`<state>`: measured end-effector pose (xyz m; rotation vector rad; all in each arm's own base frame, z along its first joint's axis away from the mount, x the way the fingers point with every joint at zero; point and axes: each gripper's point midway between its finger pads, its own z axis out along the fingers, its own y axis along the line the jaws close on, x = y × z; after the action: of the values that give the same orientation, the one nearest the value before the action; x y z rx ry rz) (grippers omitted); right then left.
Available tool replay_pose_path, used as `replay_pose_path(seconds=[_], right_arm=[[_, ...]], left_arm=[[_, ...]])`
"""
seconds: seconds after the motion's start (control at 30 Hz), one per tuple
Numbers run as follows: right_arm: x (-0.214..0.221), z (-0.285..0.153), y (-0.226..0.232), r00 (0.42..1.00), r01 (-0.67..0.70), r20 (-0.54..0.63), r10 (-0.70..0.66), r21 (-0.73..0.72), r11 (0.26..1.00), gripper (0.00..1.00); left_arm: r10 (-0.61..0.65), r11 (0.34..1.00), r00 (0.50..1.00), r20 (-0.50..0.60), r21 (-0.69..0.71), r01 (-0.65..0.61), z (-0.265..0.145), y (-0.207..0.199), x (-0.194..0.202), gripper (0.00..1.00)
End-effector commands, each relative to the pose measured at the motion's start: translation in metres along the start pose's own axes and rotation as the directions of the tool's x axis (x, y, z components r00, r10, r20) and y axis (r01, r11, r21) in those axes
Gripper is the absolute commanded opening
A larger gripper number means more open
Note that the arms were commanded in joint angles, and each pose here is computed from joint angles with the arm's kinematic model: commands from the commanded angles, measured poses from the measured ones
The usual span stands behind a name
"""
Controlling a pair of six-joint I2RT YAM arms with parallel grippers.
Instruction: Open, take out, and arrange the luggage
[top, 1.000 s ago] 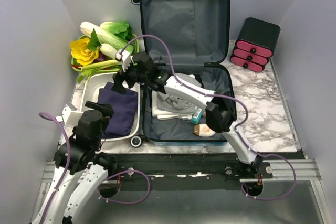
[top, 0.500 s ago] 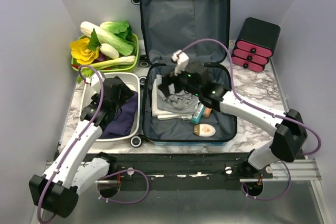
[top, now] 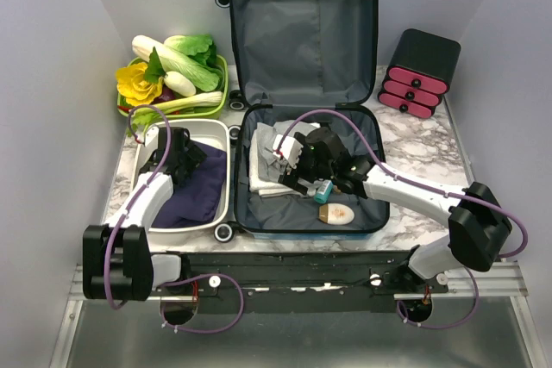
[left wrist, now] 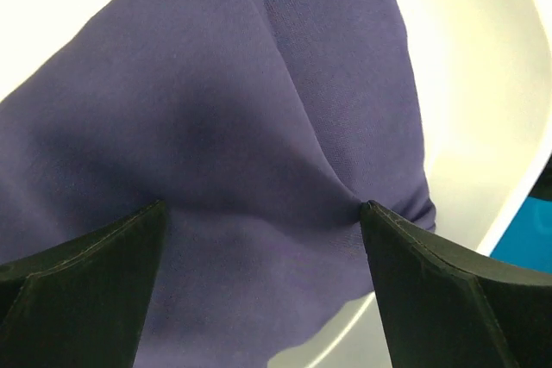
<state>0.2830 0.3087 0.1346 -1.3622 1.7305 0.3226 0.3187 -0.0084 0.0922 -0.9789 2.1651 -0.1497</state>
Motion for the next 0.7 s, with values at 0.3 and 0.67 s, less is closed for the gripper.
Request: replay_pose_path(seconds=[0.3, 0.67], right_arm=[[-0.004, 0.023, 0.009, 0.958, 0.268, -0.052, -0.281, -0.182, 0.946, 1.00], [0.003, 0.053, -0.019, 0.955, 0.267, -0.128, -0.269, -0.032, 0.963, 0.96]], left_arm=[[-0.001, 0.998, 1.000, -0.030, 0.055, 0.002, 0.007, -0.012, -0.009, 0.99], [-0.057, 0.991, 0.992, 0.111, 0.123, 0.044, -0.061, -0.012, -0.042, 0.99]])
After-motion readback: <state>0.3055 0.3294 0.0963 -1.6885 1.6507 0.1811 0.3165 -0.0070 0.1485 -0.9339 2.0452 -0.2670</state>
